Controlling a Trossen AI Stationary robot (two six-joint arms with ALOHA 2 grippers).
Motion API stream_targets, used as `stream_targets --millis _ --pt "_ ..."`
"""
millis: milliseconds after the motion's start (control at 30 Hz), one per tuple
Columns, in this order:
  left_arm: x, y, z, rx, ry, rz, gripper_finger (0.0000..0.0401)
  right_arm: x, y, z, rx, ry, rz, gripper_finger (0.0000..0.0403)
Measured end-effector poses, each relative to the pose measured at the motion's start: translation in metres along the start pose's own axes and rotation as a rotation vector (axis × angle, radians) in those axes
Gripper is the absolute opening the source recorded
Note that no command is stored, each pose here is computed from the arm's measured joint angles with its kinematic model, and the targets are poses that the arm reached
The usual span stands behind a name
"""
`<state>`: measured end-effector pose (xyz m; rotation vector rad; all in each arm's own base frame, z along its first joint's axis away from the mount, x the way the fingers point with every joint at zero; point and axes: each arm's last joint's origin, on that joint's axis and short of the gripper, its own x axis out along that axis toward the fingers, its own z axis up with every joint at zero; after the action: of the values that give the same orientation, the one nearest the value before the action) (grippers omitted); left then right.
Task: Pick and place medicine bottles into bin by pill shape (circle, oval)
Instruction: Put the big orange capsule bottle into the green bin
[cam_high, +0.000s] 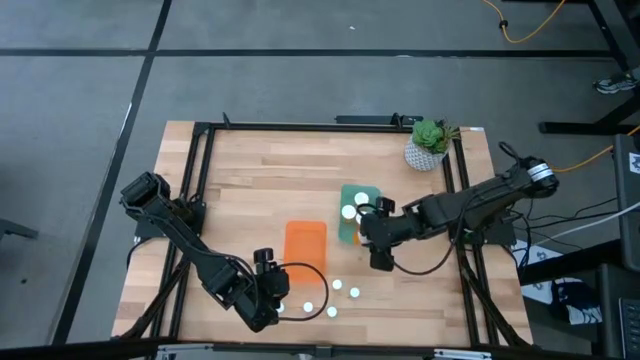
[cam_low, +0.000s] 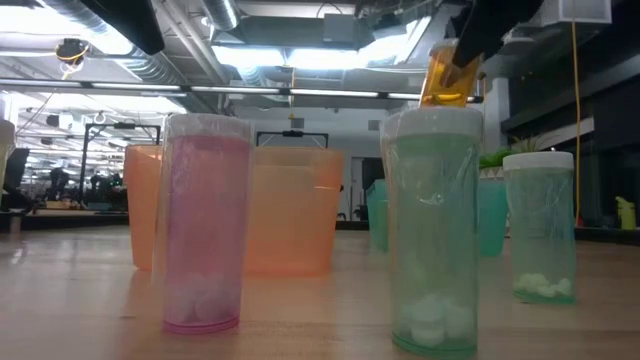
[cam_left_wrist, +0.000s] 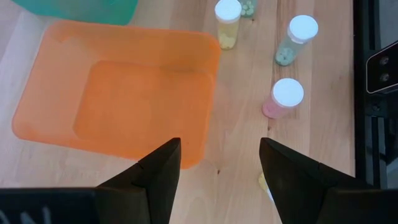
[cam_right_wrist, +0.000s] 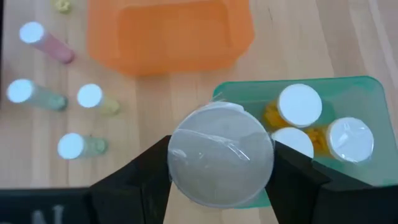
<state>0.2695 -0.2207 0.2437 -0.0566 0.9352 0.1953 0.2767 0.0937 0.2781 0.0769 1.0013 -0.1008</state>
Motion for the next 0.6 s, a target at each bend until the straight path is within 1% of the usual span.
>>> stream_targets --millis 133,267,367,600 --pt "0.000 0.000 0.000 -0.001 0.000 0.000 0.0212 0.014 -0.003 -0.002 -0.003 0.027 -0.026 0.0215" --pt "0.000 0.001 0.001 -0.002 -0.001 0.001 0.0212 0.028 -0.008 0.003 -0.015 0.035 -0.048 0.0215" --pt "0.000 0.001 0.001 -0.003 -0.001 0.001 0.0212 0.039 -0.012 0.005 -0.027 0.050 -0.049 0.0215" --pt "0.000 0.001 0.001 -0.003 -0.001 0.001 0.0212 0.058 -0.026 0.009 -0.015 0.098 -0.069 0.0215"
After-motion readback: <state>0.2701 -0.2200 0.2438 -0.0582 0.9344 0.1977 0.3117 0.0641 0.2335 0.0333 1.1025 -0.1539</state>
